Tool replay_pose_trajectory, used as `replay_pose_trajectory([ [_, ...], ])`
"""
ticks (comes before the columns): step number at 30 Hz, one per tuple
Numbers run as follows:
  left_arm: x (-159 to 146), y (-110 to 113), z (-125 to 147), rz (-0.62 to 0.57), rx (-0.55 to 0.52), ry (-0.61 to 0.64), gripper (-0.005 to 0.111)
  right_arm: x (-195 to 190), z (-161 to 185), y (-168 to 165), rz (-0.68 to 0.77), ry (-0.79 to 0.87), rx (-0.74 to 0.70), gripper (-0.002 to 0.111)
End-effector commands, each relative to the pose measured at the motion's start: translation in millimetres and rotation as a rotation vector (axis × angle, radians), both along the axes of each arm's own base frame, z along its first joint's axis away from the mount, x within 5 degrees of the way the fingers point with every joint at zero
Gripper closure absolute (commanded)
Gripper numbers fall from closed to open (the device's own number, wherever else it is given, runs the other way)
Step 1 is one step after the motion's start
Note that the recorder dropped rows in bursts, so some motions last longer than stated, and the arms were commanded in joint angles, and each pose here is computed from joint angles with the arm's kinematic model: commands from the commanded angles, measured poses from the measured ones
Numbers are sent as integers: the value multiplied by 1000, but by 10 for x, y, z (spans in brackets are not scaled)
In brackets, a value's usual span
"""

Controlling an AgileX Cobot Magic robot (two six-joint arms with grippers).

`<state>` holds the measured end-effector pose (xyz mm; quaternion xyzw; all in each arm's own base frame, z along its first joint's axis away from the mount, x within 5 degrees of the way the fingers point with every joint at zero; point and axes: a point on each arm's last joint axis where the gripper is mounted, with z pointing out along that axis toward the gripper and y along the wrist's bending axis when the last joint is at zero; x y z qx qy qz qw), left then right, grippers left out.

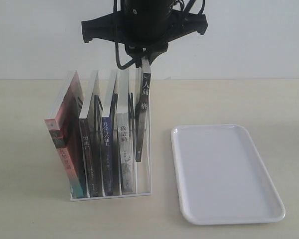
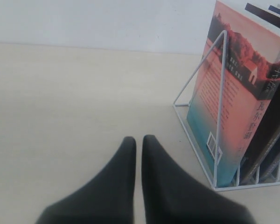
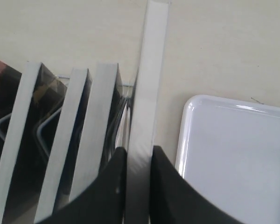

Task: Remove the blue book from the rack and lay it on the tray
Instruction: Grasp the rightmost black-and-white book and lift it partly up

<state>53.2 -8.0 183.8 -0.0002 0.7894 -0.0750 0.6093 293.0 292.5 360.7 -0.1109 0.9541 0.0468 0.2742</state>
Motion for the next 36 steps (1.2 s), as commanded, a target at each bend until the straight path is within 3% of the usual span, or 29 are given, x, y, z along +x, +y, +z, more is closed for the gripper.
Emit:
replay_pose_trajectory([
  [1, 0, 2, -5, 4, -2, -4, 103, -68, 257, -77, 5, -59, 68, 108],
  [36, 0, 2, -5, 4, -2, -4, 103, -237, 531, -199, 73, -81, 121, 109],
])
